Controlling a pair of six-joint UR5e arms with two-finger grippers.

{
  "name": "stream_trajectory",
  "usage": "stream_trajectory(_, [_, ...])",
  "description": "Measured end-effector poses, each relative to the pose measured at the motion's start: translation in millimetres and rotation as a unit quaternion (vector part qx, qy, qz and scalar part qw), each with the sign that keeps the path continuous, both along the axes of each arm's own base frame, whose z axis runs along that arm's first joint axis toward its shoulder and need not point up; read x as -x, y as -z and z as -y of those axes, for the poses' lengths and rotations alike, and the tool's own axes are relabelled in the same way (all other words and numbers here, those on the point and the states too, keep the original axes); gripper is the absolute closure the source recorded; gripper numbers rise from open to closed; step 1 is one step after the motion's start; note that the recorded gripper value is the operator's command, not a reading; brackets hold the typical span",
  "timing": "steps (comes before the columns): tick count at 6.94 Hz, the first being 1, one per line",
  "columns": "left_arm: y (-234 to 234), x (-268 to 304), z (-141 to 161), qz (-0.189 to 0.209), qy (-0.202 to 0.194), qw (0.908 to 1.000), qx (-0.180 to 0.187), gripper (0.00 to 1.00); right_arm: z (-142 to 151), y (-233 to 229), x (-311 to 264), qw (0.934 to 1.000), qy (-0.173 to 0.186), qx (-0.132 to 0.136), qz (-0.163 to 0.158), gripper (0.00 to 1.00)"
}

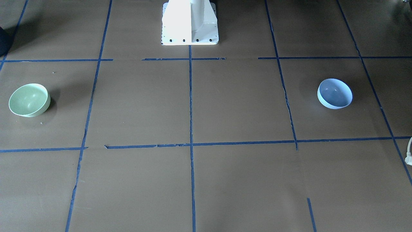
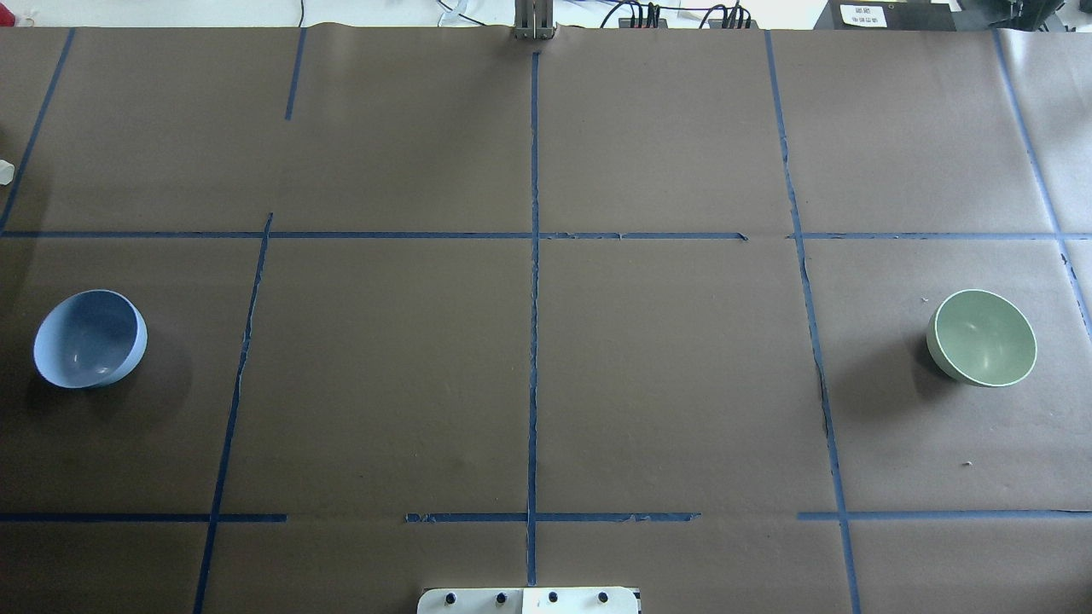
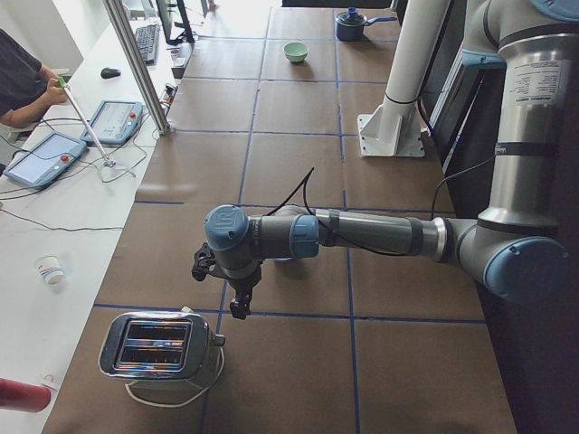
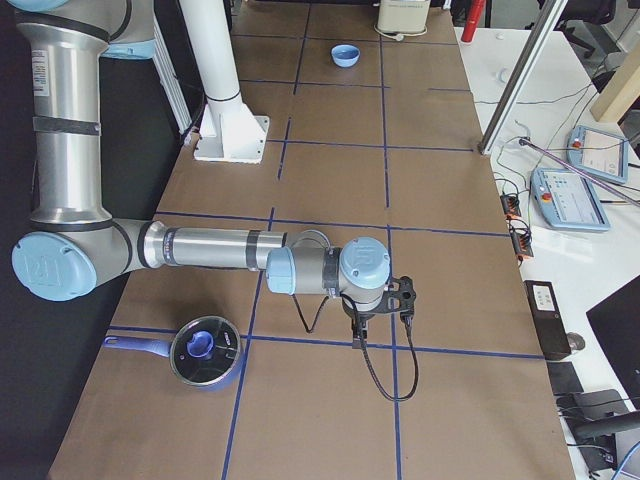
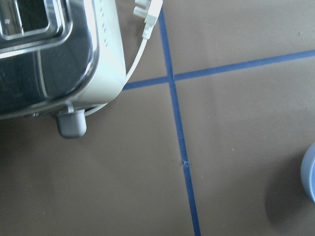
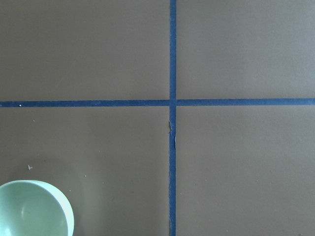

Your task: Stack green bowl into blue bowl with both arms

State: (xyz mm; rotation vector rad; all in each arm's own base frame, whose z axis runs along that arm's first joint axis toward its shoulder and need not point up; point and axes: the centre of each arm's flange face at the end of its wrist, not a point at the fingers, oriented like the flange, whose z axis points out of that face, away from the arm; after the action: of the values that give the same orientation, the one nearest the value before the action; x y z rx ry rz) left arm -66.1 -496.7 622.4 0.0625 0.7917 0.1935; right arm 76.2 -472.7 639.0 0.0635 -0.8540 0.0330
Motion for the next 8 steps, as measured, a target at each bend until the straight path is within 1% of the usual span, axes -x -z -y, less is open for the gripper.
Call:
stream_trajectory(2, [38.6,-1.5,9.7,-0.001,0.004,0.9992,-0.04,0.0,7.7,11.6,0.3,0.9999,0.0,-0.011,0.001,0.0])
stream_trajectory(3, [56.7,-3.8,13.6,-0.013,0.02,0.9987,-0.044,0.0,11.8,20.2,0.4,0.9998,0.001,-0.02,0.001,0.0])
stream_trajectory(4, [70.6,-17.5,15.8,-0.042,0.043,0.998,-0.019,0.0,14.2,23.5,0.2,0.9997,0.001,-0.024,0.0,0.0])
stream_trajectory(5, [79.3,-43.9,14.7,-0.066,0.059,0.9959,0.017,0.0,14.9,21.5,0.1,0.9998,0.001,-0.022,-0.001,0.0])
stream_trajectory(6, [78.8,-69.9,7.6,-0.078,0.07,0.9937,0.04,0.0,15.0,20.8,0.1,0.9998,0.001,-0.022,-0.002,0.0])
stream_trajectory(7, [70.4,-92.5,-4.5,-0.084,0.083,0.9916,0.054,0.0,14.9,21.1,0.1,0.9998,0.001,-0.022,-0.002,0.0])
stream_trajectory(8, [60.5,-114.2,-18.6,-0.08,0.099,0.99,0.06,0.0,15.1,21.8,0.1,0.9997,0.0,-0.024,-0.001,0.0])
